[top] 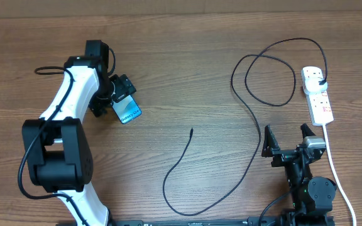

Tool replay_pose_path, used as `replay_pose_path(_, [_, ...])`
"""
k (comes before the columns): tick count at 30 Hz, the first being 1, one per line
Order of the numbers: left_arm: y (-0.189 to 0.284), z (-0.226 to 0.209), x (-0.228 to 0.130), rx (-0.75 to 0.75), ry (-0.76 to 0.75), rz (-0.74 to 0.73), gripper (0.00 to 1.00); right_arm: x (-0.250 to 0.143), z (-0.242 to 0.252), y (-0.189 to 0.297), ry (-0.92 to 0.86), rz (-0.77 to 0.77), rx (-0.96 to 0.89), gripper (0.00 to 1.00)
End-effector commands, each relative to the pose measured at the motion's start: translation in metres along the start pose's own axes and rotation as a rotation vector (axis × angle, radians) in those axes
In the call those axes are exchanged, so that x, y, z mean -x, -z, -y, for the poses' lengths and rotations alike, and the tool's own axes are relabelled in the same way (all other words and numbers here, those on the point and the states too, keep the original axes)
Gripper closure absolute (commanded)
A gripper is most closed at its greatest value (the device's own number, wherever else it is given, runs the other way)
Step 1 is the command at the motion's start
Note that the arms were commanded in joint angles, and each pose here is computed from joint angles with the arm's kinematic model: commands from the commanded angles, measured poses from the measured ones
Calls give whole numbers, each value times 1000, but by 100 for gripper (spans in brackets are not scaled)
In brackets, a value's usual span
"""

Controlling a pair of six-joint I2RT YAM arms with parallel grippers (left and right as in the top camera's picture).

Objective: Plug charger to phone and switch on socket
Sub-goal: 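Lower the left gripper onto the phone's bottom edge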

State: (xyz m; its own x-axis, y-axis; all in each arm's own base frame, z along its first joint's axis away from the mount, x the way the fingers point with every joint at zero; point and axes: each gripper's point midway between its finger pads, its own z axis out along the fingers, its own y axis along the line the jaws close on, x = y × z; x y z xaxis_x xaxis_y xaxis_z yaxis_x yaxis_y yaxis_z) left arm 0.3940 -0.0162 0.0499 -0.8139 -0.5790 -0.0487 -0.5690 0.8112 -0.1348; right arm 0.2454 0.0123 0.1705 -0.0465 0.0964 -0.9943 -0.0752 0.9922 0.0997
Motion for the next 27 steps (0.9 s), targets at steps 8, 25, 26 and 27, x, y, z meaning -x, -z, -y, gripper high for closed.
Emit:
replay_pose_path(8, [-11, 12, 6, -26, 19, 1, 0, 0, 1, 0, -2, 8, -5, 0])
replay_pose_path(25, [-12, 9, 4, -14, 32, -8, 0, 0, 1, 0, -2, 8, -5, 0])
replay_pose_path(26, [-12, 9, 5, -15, 31, -3, 0, 0, 1, 0, -2, 8, -5, 0])
replay_pose_path(27, [-12, 10, 6, -17, 32, 1, 0, 0, 1, 0, -2, 8, -5, 0])
